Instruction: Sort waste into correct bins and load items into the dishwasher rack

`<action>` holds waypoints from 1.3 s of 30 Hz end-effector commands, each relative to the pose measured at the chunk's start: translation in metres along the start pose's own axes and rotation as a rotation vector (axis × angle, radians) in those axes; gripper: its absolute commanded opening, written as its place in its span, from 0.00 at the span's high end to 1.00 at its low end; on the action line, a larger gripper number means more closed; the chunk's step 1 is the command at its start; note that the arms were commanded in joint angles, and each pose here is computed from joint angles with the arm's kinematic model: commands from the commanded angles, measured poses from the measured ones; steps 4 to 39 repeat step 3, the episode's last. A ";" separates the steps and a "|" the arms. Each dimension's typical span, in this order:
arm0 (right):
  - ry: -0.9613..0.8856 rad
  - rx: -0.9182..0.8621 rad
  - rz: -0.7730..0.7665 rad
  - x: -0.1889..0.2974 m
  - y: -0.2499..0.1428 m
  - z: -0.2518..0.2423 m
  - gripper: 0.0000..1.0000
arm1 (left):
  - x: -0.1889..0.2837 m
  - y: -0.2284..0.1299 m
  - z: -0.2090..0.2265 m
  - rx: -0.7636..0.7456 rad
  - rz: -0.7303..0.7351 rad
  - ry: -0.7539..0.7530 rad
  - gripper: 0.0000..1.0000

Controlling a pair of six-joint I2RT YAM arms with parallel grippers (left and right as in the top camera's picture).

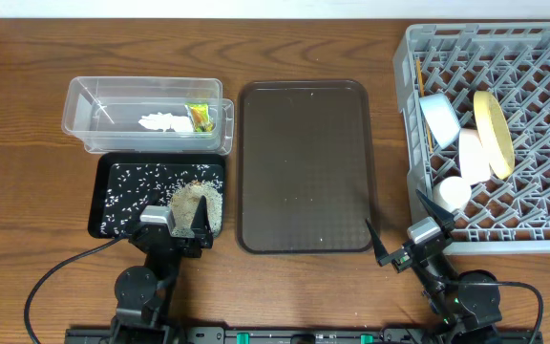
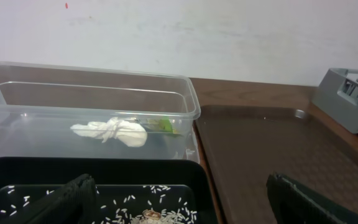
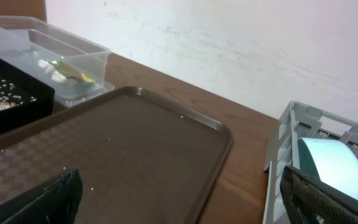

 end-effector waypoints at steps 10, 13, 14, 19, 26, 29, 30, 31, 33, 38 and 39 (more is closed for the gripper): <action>0.002 -0.012 0.000 0.000 -0.001 0.000 0.01 | -0.002 -0.015 0.000 -0.004 0.037 0.003 0.10; 0.002 -0.012 0.000 0.000 -0.001 0.000 0.01 | -0.002 -0.015 0.000 -0.004 0.037 0.003 0.10; 0.002 -0.012 0.000 0.000 -0.001 0.000 0.01 | -0.002 -0.015 0.000 -0.004 0.037 0.003 0.10; 0.002 -0.012 0.000 0.000 -0.001 0.000 0.01 | -0.002 -0.015 0.000 -0.004 0.037 0.003 0.10; 0.002 -0.012 0.000 0.000 -0.001 0.000 0.01 | -0.002 -0.015 0.000 -0.004 0.037 0.003 0.10; 0.002 -0.012 0.000 0.000 -0.001 0.000 0.01 | -0.002 -0.015 0.000 -0.004 0.037 0.003 0.10; 0.002 -0.012 0.000 0.000 -0.001 0.000 0.01 | -0.002 -0.015 0.000 -0.004 0.037 0.003 0.10; 0.002 -0.012 0.000 0.000 -0.001 0.000 0.01 | -0.002 -0.015 0.000 -0.004 0.037 0.003 0.10; 0.002 -0.012 0.000 0.000 -0.001 0.000 0.01 | -0.002 -0.015 0.000 -0.004 0.037 0.003 0.10; 0.002 -0.012 0.000 0.000 -0.001 0.000 0.01 | -0.002 -0.015 0.000 -0.004 0.037 0.003 0.10; 0.002 -0.012 0.000 0.000 -0.001 0.000 0.01 | -0.002 -0.015 0.000 -0.004 0.037 0.003 0.10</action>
Point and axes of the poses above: each gripper's point midway between its finger pads, its own x axis back along the fingers, its own z axis along the line the jaws close on, y = z × x, the point moved 1 cm from there along x, back along the fingers, and after that the axes turned 11 degrees about -x, right-handed, at the moved point
